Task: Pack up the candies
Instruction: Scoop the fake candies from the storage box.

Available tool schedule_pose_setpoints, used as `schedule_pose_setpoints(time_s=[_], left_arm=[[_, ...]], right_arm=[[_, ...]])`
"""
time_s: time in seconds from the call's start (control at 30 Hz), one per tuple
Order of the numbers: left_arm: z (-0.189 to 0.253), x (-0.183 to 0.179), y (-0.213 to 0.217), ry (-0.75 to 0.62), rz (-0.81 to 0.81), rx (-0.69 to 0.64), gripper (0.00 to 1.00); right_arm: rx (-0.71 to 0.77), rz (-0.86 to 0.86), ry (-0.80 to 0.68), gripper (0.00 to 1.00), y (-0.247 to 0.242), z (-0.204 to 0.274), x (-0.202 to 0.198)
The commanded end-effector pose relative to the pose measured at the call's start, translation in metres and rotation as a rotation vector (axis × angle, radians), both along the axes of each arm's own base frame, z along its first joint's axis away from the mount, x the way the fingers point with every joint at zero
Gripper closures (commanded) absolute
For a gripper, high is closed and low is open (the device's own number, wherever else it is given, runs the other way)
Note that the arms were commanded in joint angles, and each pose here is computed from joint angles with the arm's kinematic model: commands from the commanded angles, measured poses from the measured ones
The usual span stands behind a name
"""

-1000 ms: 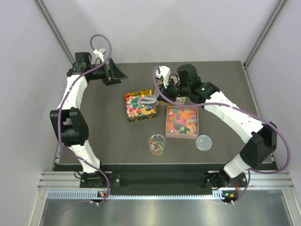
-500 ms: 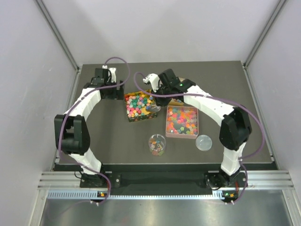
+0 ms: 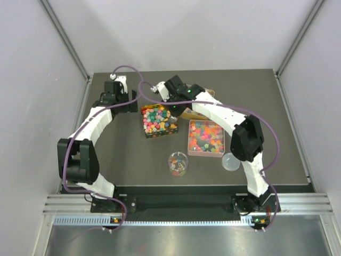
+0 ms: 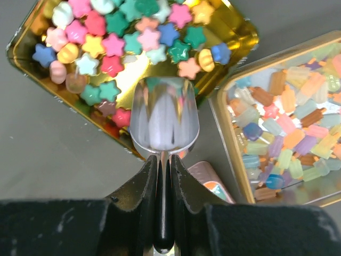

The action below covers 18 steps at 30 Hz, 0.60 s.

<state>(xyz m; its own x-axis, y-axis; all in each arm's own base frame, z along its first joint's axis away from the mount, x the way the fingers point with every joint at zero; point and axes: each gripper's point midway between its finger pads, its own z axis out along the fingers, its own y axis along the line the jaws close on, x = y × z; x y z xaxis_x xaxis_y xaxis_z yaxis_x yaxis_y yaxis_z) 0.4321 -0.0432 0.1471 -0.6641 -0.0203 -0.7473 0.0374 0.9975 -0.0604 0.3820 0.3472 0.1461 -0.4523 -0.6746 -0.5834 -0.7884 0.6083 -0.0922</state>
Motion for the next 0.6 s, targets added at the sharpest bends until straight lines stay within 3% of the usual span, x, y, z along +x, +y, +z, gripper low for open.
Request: schedule_pose_setpoints(time_s=[0.0, 0.2, 0.57], left_arm=[[0.029, -0.003, 0.000, -0.097, 0.003, -0.037, 0.01], [0.017, -0.005, 0.002, -0.083, 0.006, -0.055, 0.01], [0.022, -0.012, 0.010, -0.075, 0.033, -0.082, 0.01]], right_arm=[[-0.062, 0.057, -0.008, 1.00, 0.019, 0.000, -0.024], [-0.097, 0.110, 0.006, 1.00, 0.022, -0.002, -0.049], [-0.110, 0.087, 0.025, 1.00, 0.030, -0.032, -0.034]])
